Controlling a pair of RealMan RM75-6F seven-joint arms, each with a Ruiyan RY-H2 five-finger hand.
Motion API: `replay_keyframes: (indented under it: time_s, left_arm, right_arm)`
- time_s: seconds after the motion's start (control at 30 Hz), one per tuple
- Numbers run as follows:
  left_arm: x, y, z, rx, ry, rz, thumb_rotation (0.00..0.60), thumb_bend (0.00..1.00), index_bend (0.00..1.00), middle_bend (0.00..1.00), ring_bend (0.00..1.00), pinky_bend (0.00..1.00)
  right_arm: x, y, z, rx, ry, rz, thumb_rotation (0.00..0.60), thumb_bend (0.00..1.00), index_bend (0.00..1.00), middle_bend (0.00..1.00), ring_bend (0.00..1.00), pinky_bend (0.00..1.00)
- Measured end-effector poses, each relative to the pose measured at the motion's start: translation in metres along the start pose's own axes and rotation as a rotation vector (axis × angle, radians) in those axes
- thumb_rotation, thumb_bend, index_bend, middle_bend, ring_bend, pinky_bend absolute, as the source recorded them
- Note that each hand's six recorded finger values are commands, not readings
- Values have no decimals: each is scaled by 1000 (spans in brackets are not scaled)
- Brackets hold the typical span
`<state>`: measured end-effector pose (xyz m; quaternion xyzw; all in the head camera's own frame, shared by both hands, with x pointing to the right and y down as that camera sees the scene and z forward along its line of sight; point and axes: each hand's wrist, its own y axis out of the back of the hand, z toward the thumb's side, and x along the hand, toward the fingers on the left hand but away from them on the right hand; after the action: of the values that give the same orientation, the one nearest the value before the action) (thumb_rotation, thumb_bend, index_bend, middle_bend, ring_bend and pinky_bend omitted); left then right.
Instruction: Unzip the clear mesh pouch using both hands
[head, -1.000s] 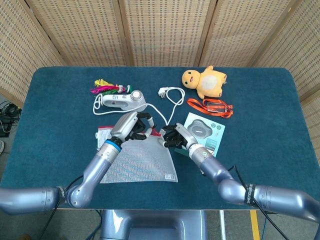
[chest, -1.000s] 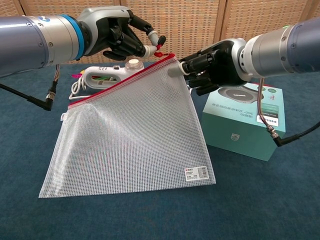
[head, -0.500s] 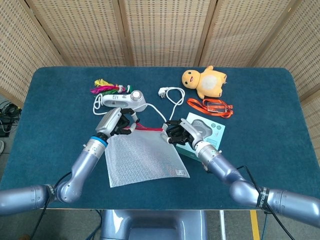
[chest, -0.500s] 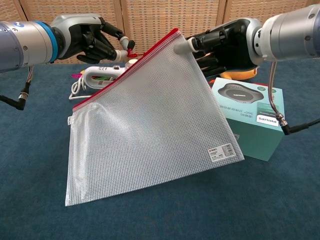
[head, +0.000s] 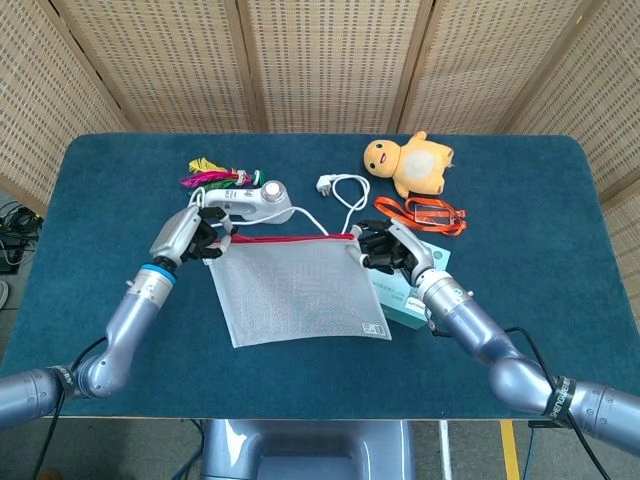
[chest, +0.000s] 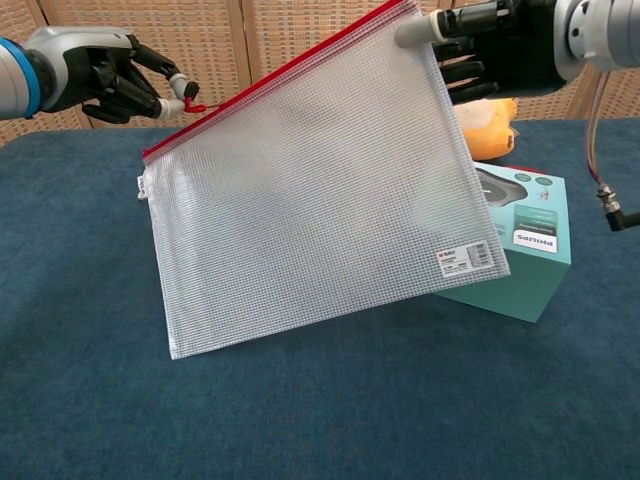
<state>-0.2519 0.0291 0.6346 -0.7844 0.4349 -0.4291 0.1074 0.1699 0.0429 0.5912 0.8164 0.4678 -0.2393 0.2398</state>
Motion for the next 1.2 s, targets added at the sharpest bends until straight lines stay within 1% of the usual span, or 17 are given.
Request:
replay_keyframes:
  time_s: [0.23,0.37,0.57,0.77,0.8,0.83,0.87,0.9,0.93,0.97,1.0,1.07,1.2]
  left_arm:
    - [-11,25,-19,56,42,12,600,645,945,1000,949,998]
    - [-20,39,-32,103,71,11,600,645,945,1000,949,998]
    - [-30,52,-45,127,106,7,600,644,945,1000,949,998]
    - [-35,57,-50,116,118,5,600,639,942,1000,949,998]
    - [-36,57,-50,113,118,5,600,594,906,1000,949,998]
    - [-36,57,-50,110,117,5,600,509,826,1000,949,997]
    - [-37,57,-50,106,115,5,600,326,604,1000,949,994]
    - [-37,57,-50,104,113,4,600,171,374,998,949,989]
    - [-37,57,-49,104,110,2,600,38,140,992,947,982]
    - [-38,57,-49,105,106,-3,600,2,29,985,943,978]
    - [-38,57,-48,104,101,-9,600,0,17,984,942,977]
    - [-39,57,-46,100,86,-14,600,0,0,973,933,971]
    - [-41,65,-43,101,50,20,600,0,0,963,922,958]
  right_arm:
    - [13,23,5,-20,7,-49,600,722,781,917,940,1000]
    - [20,32,3,-40,2,-71,600,723,781,917,940,1000]
    - [27,41,2,-45,1,-95,600,724,781,917,940,1000]
    - [30,42,-3,-43,-8,-101,600,717,775,917,940,1000]
    - [31,41,-3,-42,-10,-100,600,673,729,916,940,1000]
    - [31,40,-4,-39,-14,-97,600,597,648,914,940,1000]
    - [31,39,-4,-34,-16,-94,600,421,457,908,939,1000]
    - [31,39,-4,-27,-17,-90,600,221,240,898,938,1000]
    - [31,38,-4,-10,-20,-84,600,113,122,891,936,1000]
    - [31,37,-5,8,-24,-81,600,24,26,884,934,1000]
    - [31,37,-6,30,-27,-79,600,0,2,880,934,1000]
    - [32,39,-8,87,-27,-91,600,0,0,880,934,1000]
    - [33,44,-8,154,-15,-130,600,0,0,880,934,1000]
